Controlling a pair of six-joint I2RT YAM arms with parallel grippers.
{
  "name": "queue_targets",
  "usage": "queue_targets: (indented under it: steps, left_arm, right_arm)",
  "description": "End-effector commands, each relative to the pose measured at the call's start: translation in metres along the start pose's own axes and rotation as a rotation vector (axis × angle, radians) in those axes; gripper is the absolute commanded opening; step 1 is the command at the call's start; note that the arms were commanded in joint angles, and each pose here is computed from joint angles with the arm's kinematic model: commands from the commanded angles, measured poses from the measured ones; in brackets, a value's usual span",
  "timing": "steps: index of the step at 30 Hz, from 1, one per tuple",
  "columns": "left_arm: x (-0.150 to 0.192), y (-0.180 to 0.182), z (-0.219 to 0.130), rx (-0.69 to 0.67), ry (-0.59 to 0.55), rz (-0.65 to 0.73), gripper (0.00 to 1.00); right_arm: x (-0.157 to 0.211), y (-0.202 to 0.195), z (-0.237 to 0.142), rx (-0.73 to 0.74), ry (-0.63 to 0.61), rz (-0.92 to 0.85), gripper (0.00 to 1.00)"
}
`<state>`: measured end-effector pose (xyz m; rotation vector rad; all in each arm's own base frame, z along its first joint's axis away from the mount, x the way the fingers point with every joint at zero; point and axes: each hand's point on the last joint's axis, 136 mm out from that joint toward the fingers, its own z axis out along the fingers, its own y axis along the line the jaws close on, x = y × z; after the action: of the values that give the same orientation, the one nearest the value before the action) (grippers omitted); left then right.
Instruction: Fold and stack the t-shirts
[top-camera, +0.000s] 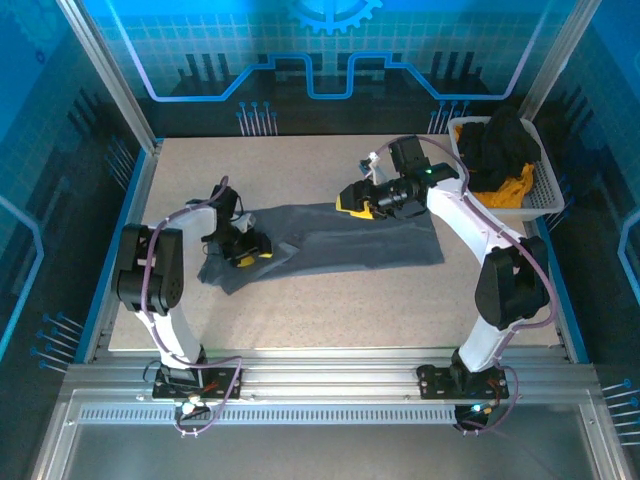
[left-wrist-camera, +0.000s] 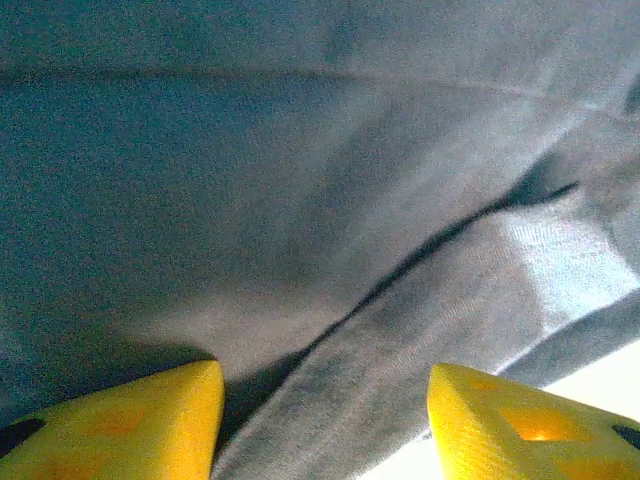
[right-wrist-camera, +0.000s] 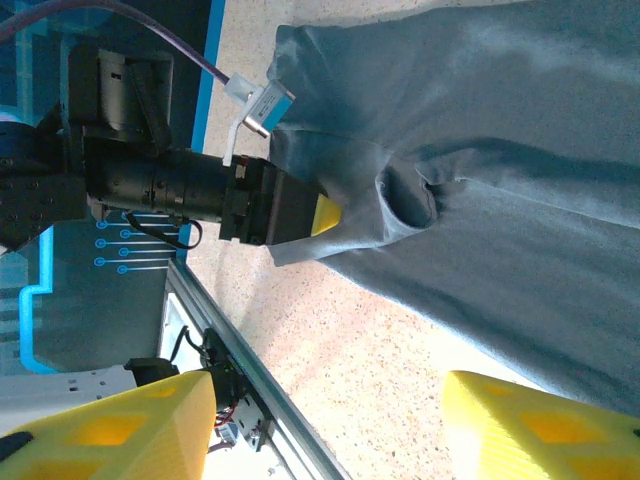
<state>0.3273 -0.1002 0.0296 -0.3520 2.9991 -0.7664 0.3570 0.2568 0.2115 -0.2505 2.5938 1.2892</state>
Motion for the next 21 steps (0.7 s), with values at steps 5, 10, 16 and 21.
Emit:
queue_targets:
  steps: [5,10,16,21]
  left_arm:
    - [0.029,-0.03,-0.01,0.134,0.044,-0.001,0.57]
    - [0.055,-0.048,-0.006,0.185,0.083,0.009,0.57]
    - [0.093,-0.063,0.012,0.201,0.168,0.043,0.57]
    - [0.077,-0.075,-0.011,0.197,0.054,0.088,0.57]
  right_arm:
    - [-0.001,0.001,0.012,-0.019,0.02,-0.003,0.62]
    - [-0.002,0.0,0.014,-0.018,0.023,-0.001,0.61]
    - [0.001,-0.002,0.014,-0.014,0.027,-0.001,0.61]
    - [0.001,-0.002,0.013,-0.012,0.027,-0.001,0.61]
